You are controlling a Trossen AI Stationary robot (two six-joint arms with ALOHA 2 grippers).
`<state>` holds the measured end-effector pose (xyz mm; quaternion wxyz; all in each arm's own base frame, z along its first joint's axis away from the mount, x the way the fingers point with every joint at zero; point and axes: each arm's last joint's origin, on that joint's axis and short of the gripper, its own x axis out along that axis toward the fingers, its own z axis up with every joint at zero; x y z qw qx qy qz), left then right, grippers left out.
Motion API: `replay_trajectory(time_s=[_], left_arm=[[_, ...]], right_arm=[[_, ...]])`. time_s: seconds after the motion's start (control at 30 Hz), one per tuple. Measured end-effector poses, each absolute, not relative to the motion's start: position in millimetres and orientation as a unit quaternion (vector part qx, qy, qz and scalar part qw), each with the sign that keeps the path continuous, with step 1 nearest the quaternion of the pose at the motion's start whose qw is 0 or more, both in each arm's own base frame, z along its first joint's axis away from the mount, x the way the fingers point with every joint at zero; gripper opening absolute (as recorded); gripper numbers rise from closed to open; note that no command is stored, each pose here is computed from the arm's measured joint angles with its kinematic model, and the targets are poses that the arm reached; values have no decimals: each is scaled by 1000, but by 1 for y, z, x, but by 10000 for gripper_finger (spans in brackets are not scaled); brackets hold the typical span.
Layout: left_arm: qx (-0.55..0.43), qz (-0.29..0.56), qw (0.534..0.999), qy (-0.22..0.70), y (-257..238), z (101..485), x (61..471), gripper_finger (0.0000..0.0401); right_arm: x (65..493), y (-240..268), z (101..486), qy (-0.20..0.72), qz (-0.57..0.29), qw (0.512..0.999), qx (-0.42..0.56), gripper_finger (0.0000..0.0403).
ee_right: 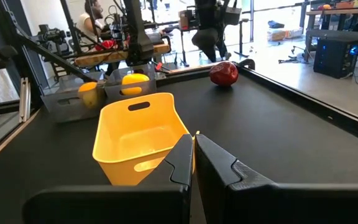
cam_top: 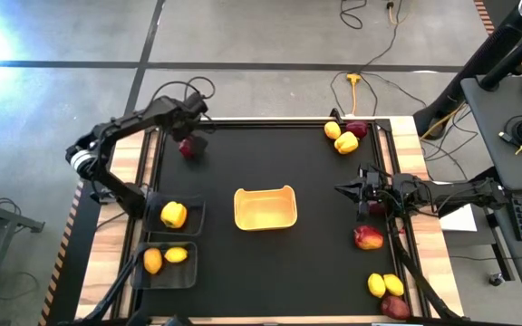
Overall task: Sort produce into baskets
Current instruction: Put the red apple into the yellow bin
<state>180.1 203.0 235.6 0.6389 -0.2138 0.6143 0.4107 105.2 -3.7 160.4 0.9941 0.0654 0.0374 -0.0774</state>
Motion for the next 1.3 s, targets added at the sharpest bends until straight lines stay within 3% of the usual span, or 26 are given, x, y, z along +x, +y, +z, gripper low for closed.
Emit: replay_trajectory(time_s=[0.33, 0.57, 0.87, 1.13, 1.3], left_arm=[[-183, 400, 646, 624, 201, 213, 180, 379], [-186, 407, 676, 585, 213, 200, 185, 379], [-227, 395, 619, 640, 221, 157, 190, 377], [-240, 396, 608, 645, 221, 148, 193, 306], [-251, 393, 637, 614, 205, 173, 196, 302]], right_arm=[[105, -4, 160, 37, -77, 994, 65, 9], [105, -4, 160, 37, -77, 994, 65, 9], [105, -4, 160, 37, -78, 994, 65, 9], [105, -4, 160, 38, -77, 994, 65, 9], [105, -4, 160, 37, -77, 994, 65, 9]])
